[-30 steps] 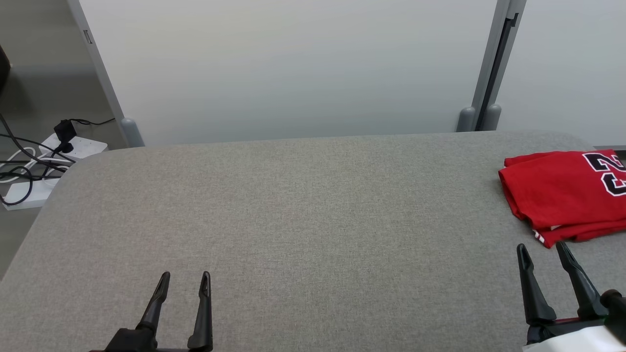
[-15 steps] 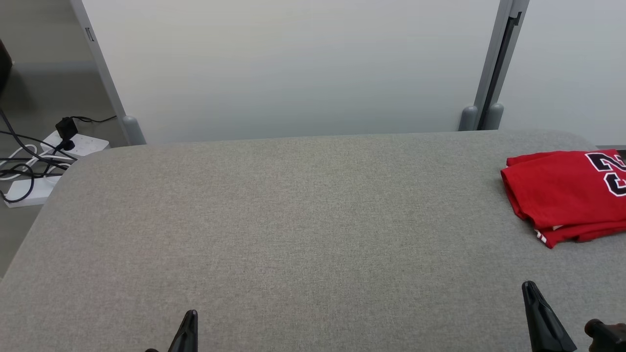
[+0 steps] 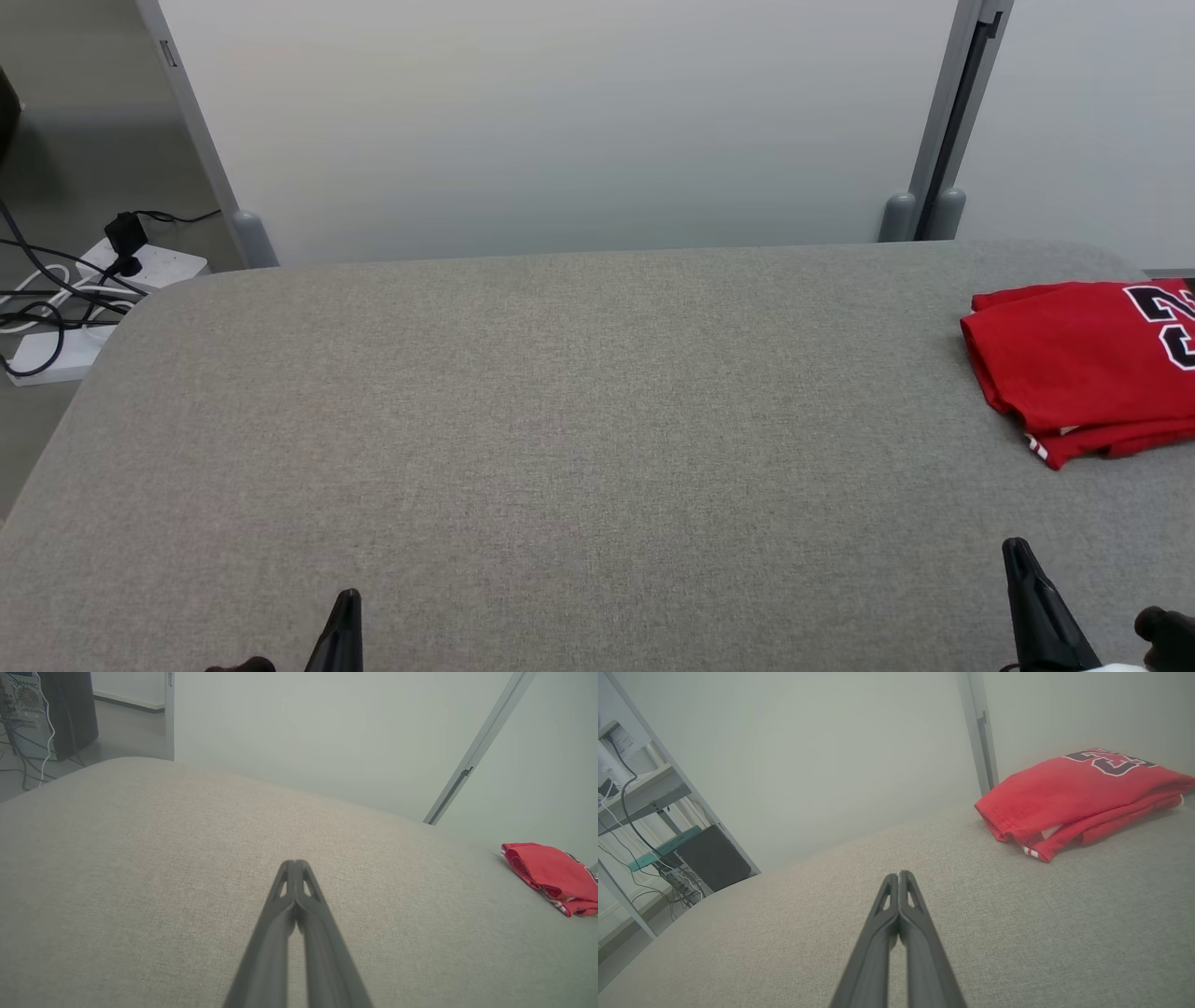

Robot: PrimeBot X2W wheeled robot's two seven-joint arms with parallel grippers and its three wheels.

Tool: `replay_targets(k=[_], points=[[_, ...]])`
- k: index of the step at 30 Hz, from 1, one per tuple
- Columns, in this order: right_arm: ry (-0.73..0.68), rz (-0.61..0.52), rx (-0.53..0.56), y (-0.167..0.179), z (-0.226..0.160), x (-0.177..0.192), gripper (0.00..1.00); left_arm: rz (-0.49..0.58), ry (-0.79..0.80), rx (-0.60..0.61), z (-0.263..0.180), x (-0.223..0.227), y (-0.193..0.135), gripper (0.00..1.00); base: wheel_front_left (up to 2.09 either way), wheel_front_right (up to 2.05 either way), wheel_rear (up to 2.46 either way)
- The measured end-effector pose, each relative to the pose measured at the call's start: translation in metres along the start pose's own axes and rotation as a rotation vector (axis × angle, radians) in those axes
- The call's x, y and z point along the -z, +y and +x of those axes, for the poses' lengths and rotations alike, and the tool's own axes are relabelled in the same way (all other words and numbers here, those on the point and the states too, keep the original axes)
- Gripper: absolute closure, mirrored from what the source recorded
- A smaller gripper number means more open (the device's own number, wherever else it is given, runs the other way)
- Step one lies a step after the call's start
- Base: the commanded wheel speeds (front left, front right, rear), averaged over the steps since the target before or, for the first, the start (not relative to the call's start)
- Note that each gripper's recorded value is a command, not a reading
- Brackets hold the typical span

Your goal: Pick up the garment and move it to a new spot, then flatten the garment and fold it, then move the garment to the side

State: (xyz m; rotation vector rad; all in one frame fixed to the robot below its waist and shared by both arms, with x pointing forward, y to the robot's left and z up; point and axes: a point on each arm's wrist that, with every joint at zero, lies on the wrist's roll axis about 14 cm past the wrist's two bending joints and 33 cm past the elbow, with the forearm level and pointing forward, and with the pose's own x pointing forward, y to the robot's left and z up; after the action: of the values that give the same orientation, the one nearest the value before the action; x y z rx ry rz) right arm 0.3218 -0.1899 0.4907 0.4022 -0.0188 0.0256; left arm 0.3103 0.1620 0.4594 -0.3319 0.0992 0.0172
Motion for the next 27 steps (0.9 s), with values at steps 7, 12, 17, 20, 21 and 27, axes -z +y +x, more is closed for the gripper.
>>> replay_targets(k=[7, 12, 17, 20, 21, 27], points=[[-0.007, 0.072, 0.024, -0.005, 0.005, -0.004, 1.00, -0.081, 0.017, -0.013, 0.004, 0.001, 0.003, 1.00, 0.00, 0.00, 0.00], [0.004, 0.125, 0.040, -0.008, 0.006, -0.001, 1.00, -0.135, 0.026, -0.027, 0.006, 0.001, 0.006, 1.00, 0.00, 0.00, 0.00], [0.018, 0.177, 0.053, -0.010, 0.008, 0.002, 1.00, -0.192, 0.032, -0.032, 0.010, 0.000, 0.007, 1.00, 0.00, 0.00, 0.00], [0.019, 0.209, 0.056, -0.010, 0.011, 0.001, 1.00, -0.233, 0.038, -0.037, 0.011, 0.001, 0.009, 1.00, 0.00, 0.00, 0.00], [0.020, 0.220, 0.059, -0.010, 0.011, 0.002, 1.00, -0.243, 0.036, -0.039, 0.012, 0.000, 0.009, 1.00, 0.00, 0.00, 0.00], [0.026, 0.282, 0.082, -0.015, 0.012, 0.003, 1.00, -0.308, 0.043, -0.048, 0.015, -0.001, 0.011, 1.00, 0.00, 0.00, 0.00]])
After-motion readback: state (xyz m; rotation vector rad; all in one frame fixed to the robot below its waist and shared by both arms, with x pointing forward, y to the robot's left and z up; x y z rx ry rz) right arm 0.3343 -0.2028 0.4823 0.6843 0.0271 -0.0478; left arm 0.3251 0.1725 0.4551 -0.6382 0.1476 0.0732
